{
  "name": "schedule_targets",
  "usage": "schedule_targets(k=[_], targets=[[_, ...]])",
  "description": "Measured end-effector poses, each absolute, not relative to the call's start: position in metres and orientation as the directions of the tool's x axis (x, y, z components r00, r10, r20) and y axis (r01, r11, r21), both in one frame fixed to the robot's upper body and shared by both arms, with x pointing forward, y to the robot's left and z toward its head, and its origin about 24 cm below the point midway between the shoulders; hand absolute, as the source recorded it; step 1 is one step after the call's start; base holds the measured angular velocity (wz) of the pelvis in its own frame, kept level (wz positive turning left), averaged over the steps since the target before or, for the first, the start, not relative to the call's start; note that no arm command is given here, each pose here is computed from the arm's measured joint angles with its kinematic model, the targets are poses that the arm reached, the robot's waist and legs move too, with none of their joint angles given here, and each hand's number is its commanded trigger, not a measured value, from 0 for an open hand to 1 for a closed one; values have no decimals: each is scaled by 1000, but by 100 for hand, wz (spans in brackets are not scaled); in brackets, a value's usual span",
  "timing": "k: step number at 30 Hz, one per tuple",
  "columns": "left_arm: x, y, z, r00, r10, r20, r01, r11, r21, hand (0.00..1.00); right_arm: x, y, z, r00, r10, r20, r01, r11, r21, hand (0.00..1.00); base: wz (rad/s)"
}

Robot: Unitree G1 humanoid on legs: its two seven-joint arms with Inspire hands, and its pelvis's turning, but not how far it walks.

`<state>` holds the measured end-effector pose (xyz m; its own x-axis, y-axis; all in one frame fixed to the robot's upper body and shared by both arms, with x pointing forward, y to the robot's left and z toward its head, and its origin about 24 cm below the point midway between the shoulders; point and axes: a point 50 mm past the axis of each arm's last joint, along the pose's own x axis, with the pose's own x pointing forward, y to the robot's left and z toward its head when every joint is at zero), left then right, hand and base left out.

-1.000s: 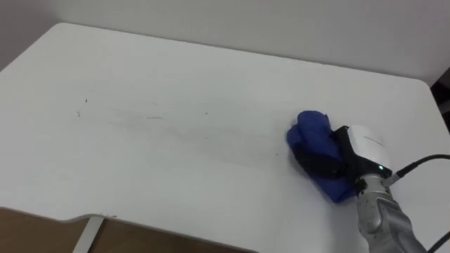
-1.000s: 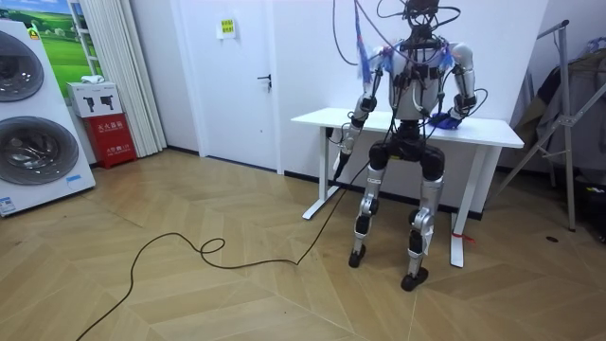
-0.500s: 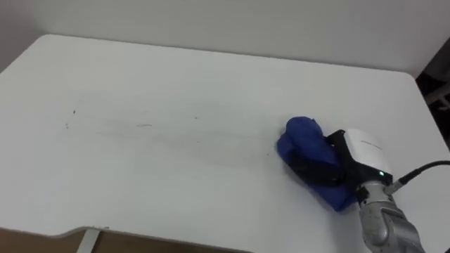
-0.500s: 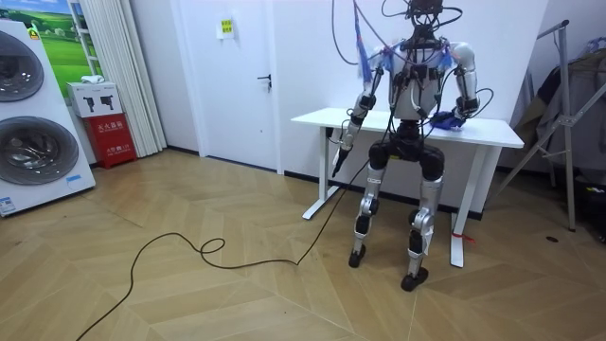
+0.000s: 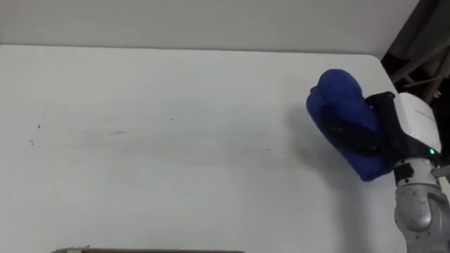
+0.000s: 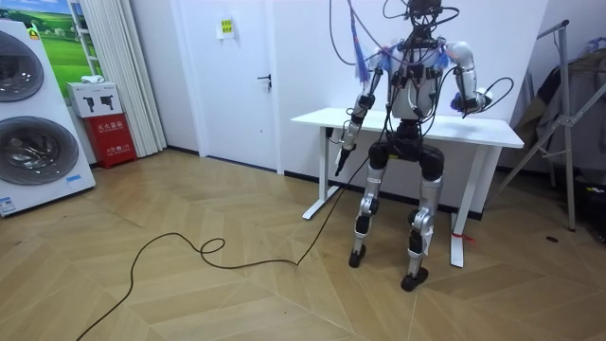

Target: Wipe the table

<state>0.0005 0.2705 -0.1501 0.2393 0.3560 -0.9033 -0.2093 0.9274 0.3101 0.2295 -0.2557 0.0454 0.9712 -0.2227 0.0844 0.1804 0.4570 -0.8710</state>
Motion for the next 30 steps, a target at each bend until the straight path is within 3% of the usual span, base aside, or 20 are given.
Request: schedule_targets(k=[7,14,16,30], targets=[[-4,271,-151,224,355,-907,-210,927,311,0,227,-262,50,964,-247,102,212,474,-855,0,-2],[-2,271,-151,237,357,-904,-216,926,309,0,226,-270,59,957,-271,105,257,622,-739,0,-1],[-2,270,-151,240,355,-903,-215,927,308,0,226,-269,60,958,-266,105,257,637,-727,100,0],[-1,270,-151,244,350,-905,-214,929,302,0,216,-252,35,986,-152,-65,55,672,-739,100,0]])
